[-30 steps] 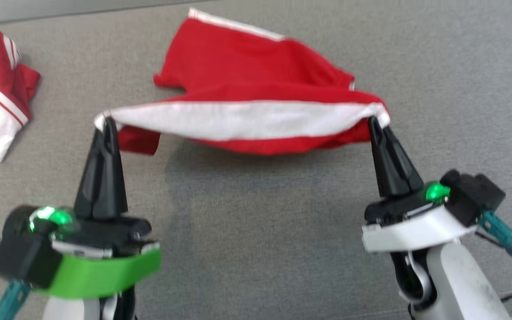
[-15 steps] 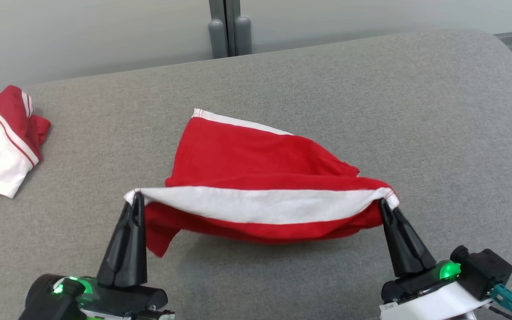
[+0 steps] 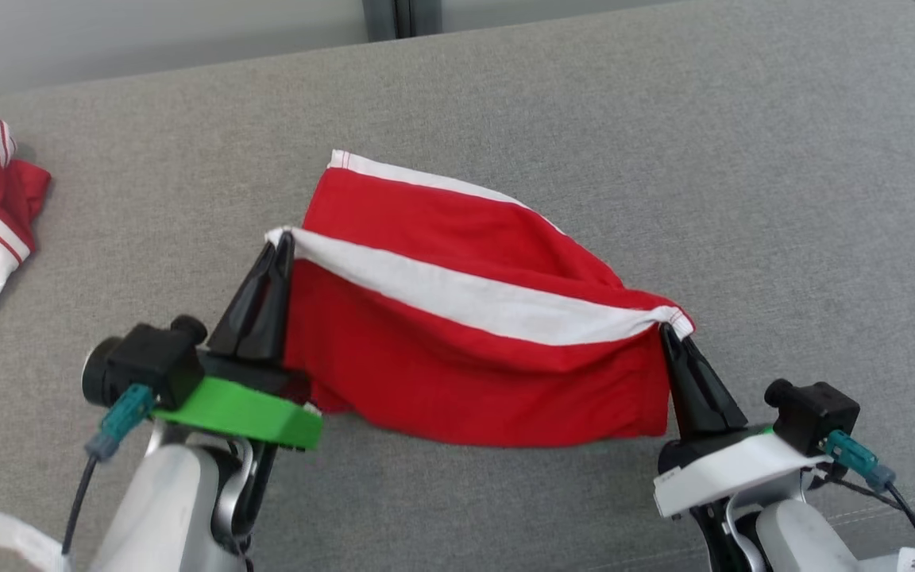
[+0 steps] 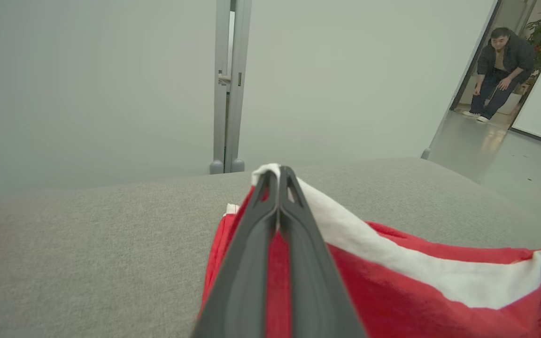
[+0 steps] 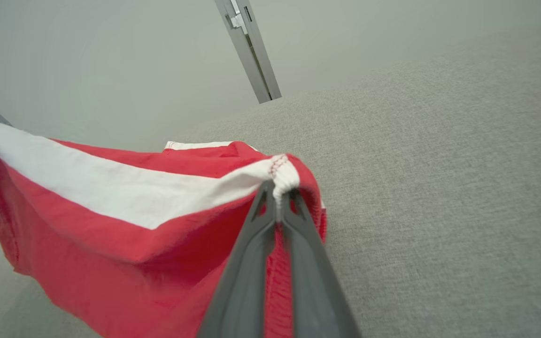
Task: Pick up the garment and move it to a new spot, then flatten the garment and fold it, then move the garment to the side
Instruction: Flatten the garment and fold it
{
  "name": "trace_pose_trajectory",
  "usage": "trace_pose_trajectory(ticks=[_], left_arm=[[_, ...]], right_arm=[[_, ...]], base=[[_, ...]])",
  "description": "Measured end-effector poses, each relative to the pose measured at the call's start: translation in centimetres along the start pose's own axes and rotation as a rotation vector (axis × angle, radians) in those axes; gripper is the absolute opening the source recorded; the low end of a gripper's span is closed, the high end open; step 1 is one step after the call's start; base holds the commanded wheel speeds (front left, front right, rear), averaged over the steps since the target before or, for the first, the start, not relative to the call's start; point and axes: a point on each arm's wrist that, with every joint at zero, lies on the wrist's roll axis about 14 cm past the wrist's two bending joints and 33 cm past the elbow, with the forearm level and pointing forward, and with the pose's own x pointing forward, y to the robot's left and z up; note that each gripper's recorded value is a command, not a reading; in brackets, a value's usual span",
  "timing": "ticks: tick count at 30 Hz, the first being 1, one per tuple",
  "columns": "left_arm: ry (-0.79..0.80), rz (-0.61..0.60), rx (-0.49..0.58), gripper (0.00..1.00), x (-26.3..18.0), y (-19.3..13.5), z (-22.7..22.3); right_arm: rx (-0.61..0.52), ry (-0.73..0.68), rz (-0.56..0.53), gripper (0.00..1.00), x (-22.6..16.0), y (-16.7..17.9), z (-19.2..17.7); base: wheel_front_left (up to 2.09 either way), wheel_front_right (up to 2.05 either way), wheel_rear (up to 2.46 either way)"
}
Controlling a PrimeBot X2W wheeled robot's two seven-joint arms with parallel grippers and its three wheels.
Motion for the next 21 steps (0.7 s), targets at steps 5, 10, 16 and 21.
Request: trace_pose_trajectory(ticks=[5,10,16,21], left_arm=[[0.058,-0.020,0.026,0.00,4.5,1.4,-2.0],[0.149,0.001,0.047,0.00,7.9,3.7,-5.5],[0.242,0.021,0.056,0.00,10.4,5.3,-9.5],[0.307,0.015,0.055,0.00,11.6,5.3,-12.3]], right_arm=[[0.040,0.009,-0.004,0.00,2.8,-0.5,-0.5],[0.092,0.012,-0.057,0.00,4.7,-2.5,-1.1],[0.125,0.042,-0.091,0.00,5.7,-3.9,-2.4],[0.120,0.063,-0.113,0.00,5.9,-4.8,-3.1]], base=[[0.00,0.00,0.00],[0.00,0.00,0.00],[0.00,0.00,0.00],[0.00,0.00,0.00]])
